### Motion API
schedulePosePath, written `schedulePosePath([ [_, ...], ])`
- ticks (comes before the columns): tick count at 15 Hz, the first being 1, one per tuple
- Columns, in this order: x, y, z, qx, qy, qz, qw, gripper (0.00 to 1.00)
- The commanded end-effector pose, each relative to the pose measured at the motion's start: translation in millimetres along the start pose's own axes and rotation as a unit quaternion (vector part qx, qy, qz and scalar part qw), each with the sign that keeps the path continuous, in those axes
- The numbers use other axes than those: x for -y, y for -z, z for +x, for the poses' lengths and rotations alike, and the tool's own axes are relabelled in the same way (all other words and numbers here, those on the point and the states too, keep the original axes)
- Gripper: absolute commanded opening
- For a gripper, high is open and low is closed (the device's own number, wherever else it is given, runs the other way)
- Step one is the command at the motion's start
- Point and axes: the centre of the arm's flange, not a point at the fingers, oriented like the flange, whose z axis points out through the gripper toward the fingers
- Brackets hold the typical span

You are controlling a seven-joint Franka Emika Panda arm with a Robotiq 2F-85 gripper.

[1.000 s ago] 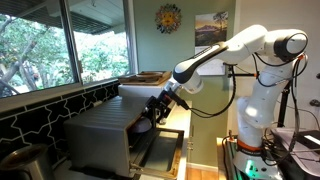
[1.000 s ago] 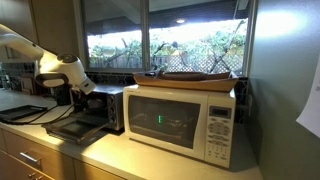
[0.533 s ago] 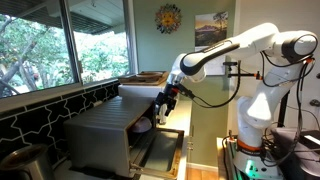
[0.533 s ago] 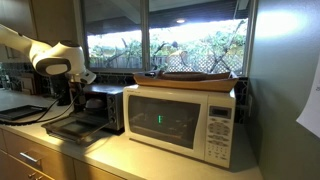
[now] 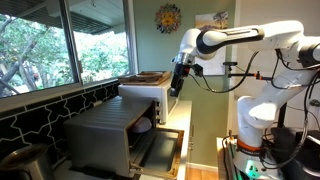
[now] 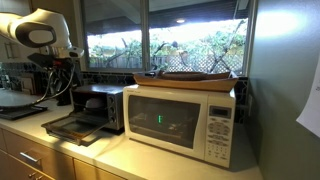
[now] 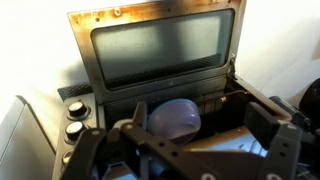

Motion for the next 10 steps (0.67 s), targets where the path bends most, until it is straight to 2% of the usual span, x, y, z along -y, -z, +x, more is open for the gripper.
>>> schedulePosePath([
  [1, 10.9, 45.9, -16.7, -0.019, 0.065, -0.033, 0.9972, 1.00],
  [6, 24.6, 92.9, -27.5, -0.077, 0.109, -0.061, 0.9892, 1.00],
  [7, 22.6, 81.7, -20.1, -0.066, 0.090, -0.044, 0.9928, 1.00],
  [10, 25.9, 93.8, -24.8, -0.081, 0.098, -0.051, 0.9905, 1.00],
])
